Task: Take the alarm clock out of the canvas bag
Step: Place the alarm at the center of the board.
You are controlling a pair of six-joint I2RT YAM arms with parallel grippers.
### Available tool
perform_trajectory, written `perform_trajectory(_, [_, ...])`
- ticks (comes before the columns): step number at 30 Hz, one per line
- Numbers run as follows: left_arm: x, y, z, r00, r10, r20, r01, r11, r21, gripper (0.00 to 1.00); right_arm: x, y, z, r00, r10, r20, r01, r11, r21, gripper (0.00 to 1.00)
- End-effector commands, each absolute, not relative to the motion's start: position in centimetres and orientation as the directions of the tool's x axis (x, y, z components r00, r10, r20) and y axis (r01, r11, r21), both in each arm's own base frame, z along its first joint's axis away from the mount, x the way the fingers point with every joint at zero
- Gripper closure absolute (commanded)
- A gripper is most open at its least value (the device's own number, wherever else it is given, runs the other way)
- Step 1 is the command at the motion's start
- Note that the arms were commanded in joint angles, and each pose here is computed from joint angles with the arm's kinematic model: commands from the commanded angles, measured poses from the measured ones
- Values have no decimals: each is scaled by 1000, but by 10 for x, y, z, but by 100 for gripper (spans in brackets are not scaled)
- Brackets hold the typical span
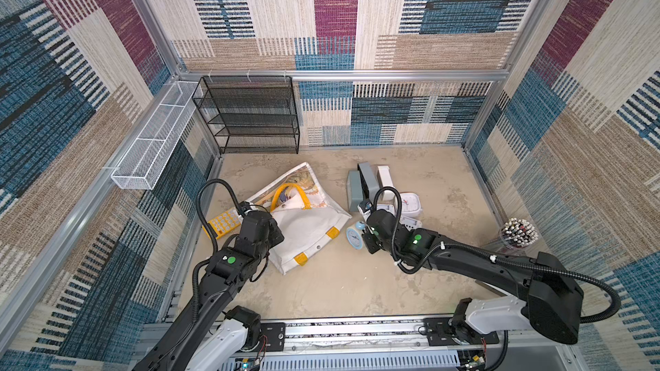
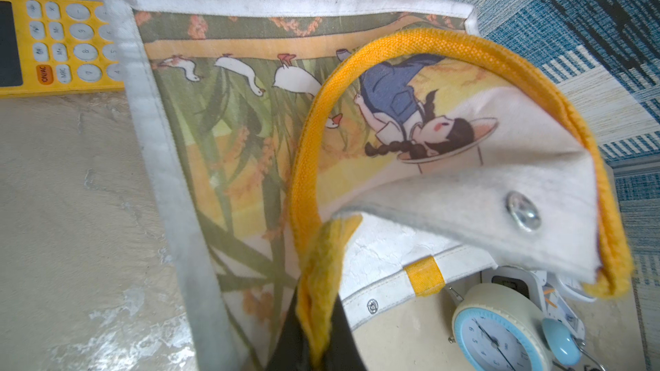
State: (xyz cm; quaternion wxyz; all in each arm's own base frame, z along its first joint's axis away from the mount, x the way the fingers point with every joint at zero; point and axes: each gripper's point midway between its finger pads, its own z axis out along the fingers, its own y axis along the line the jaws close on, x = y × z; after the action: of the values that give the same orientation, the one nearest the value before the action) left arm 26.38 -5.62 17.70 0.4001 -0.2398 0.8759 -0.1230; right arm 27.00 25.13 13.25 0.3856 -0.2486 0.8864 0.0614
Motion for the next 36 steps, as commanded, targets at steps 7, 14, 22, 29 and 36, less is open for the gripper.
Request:
perform_trajectory(7, [263,-43,189,-526,-518,-675,-356,855,-378,100,262,249,124,-618,-397,-679,-500,864,-51,96])
perform_trajectory(14, [267,-46,194,-521,-518,-679,-348,855,-385,100,269,247,117,-642,-391,-660,-483,875,-48,96])
perform_trajectory(22, [263,-40,197,-496,-528,-689,-360,848,-390,100,281,247,129,-666,-371,-647,-461,887,-35,93])
perform_trajectory(29, [264,-43,193,-505,-531,-680,-357,846,-396,100,277,252,131,-679,-358,-640,-475,880,13,91])
perform_trajectory(36, [264,-44,193,-510,-529,-679,-349,848,-398,100,281,251,119,-699,-362,-617,-461,888,2,90])
